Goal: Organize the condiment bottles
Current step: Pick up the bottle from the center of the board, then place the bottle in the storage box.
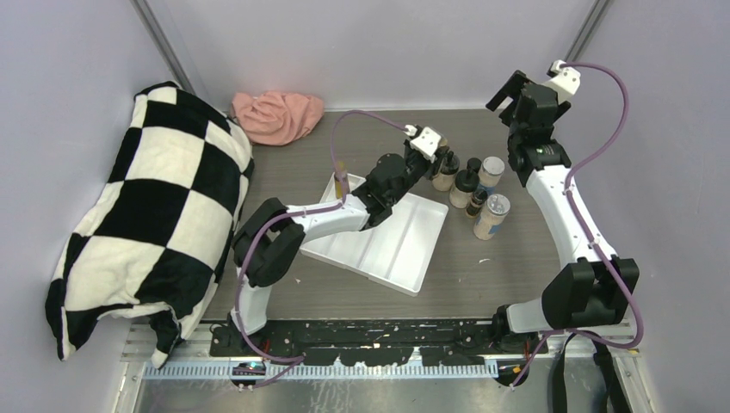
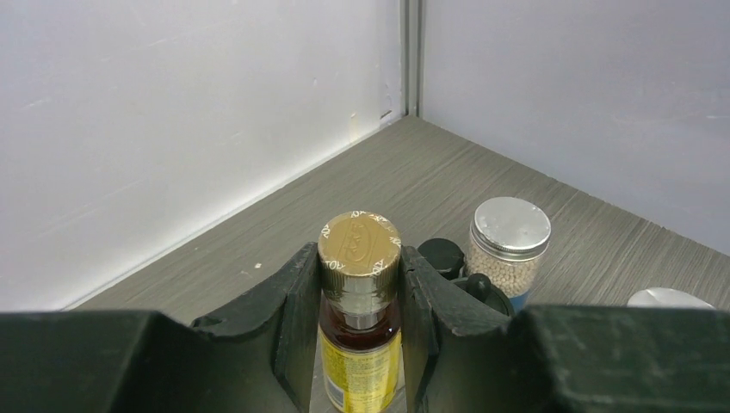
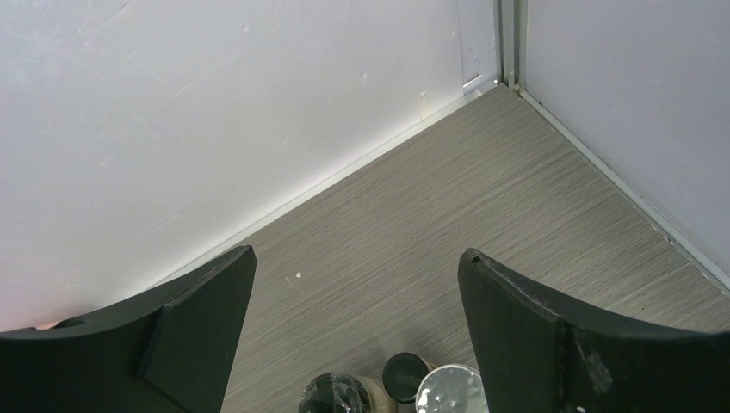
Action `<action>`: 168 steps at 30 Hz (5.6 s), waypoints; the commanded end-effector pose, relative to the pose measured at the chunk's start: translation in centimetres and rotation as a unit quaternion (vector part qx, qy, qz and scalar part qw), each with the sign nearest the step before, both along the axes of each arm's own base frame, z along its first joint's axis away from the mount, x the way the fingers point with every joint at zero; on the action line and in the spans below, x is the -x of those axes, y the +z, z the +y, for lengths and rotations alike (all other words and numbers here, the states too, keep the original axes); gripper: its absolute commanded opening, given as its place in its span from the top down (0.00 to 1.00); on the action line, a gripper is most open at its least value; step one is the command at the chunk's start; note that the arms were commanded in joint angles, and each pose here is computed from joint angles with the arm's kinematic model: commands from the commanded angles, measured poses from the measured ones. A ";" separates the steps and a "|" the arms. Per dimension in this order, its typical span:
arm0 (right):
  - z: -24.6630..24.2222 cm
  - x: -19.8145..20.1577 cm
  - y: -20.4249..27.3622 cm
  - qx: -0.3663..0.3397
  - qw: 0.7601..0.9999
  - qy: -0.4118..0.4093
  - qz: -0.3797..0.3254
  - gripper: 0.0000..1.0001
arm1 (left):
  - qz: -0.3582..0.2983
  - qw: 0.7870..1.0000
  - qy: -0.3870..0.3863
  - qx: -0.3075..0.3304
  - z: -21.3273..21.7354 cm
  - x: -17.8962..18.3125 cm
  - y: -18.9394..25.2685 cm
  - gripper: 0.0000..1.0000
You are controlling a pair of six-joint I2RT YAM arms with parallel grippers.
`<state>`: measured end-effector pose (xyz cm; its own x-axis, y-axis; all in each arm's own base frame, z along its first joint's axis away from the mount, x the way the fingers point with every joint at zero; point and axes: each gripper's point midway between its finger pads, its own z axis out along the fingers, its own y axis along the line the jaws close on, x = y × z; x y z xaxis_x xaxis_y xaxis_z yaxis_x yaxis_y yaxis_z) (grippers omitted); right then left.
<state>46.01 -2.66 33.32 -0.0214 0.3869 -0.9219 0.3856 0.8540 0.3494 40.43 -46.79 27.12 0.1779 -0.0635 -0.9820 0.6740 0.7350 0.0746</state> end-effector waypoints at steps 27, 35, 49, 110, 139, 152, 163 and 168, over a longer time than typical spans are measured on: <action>1.1 2.9 2.5 -0.048 0.997 0.026 -0.047 0.08 | -0.067 0.984 0.140 0.092 18.2 8.8 9.6 1.00; 1.4 3.1 2.6 -0.054 0.996 0.035 -0.053 0.08 | -0.057 0.979 0.171 0.098 21.4 10.2 7.8 1.00; 1.8 2.5 1.9 -0.058 0.996 0.041 -0.051 0.08 | -0.064 0.964 0.231 0.116 25.6 11.1 5.1 1.00; 2.2 0.4 -1.2 -0.056 0.997 0.047 -0.028 0.09 | 0.036 0.951 0.291 0.096 29.4 7.1 -7.0 1.00; 2.2 0.1 -2.4 -0.054 0.997 0.046 -0.016 0.09 | 0.060 0.953 0.281 0.098 29.9 7.0 -8.8 1.00; 2.2 0.3 -2.2 -0.055 0.997 0.046 -0.018 0.10 | 0.043 0.957 0.277 0.074 29.6 6.8 -8.8 1.00; 2.1 0.2 -2.5 -0.053 0.997 0.046 -0.015 0.09 | 0.039 0.958 0.277 0.061 29.5 6.6 -9.2 1.00; 2.2 0.1 -2.7 -0.052 0.997 0.047 -0.012 0.09 | 0.041 0.958 0.277 0.057 29.4 6.5 -9.7 1.00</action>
